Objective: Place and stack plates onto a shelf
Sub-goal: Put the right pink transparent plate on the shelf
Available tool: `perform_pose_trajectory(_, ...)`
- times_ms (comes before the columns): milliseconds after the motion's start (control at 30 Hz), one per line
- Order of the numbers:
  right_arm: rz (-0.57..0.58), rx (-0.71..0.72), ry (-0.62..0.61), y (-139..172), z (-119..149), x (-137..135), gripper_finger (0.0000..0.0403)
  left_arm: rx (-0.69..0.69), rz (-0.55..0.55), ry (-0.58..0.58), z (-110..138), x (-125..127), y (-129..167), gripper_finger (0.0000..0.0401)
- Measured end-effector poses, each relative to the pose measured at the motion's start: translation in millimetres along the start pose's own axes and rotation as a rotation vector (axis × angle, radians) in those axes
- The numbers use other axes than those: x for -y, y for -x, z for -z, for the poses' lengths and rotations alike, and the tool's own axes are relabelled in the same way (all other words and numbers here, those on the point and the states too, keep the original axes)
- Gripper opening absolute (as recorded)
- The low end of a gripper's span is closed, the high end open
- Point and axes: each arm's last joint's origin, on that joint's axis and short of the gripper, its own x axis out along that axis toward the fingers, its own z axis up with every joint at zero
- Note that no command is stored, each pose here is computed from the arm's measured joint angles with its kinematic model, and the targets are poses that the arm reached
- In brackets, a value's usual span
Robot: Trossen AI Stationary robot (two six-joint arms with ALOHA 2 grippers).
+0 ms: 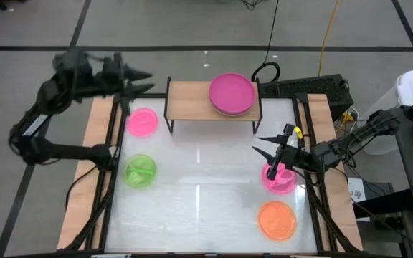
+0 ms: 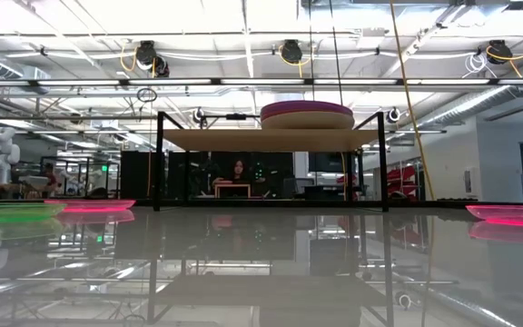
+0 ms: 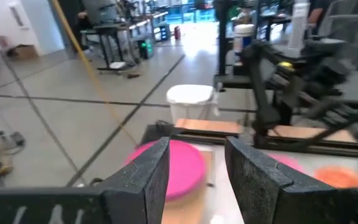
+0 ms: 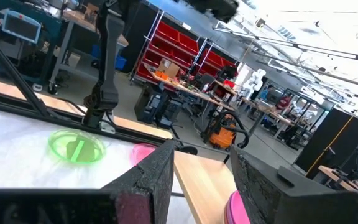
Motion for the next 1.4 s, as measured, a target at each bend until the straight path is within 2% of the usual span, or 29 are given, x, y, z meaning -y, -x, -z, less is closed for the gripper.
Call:
perform_pose_trajectory(200,0.013,0.02,-0.024,-0.1,-2.6,1.7,0.0139,0.102,0.045,0.049,60.0,19.4,6.2,0.0161)
perform_pose_trajectory(433,0.007,0.002,-0.053,-0.3,-0.4,0.7,0.0139,0.213,0.087,0.154,153.1,34.0,-11.3,0.0161)
perform_pose_trajectory(567,0.058,-0.046,-0.055,-1.3,6.1,0.3,0.0139,0.301,0.116,0.198,200.9,40.7,-27.0,0.0161)
perform_pose_trajectory(700,0.115,-0.114,-0.102,-2.8,20.3,-2.0,0.0139,0.401,0.126,0.224,226.8,43.4,-29.0,0.0161)
perform_pose_trajectory(800,0.087,-0.189,-0.136,-3.3,19.0,1.2,0.0139,0.442,0.104,0.217,234.2,43.8,-28.2,0.0161)
perform_pose_trajectory(967,-0.085,-0.32,-0.191,-10.4,-1.1,12.8,0.0139,0.47,0.093,0.22,231.0,43.2,-26.7,0.0161)
perform_pose_trajectory(1133,-0.188,-0.556,-0.186,-25.8,-13.4,15.0,0.0139,0.444,0.092,0.225,233.7,43.3,-28.0,0.0161)
perform_pose_trajectory(1300,-0.377,-0.851,-0.195,-39.7,9.4,-12.2,0.0139,0.415,0.092,0.234,236.2,43.4,-29.2,0.0161)
perform_pose_trajectory(1400,-0.438,-1.004,-0.22,-43.0,33.3,-32.9,0.0139,0.397,0.095,0.255,237.8,43.5,-29.9,0.0161)
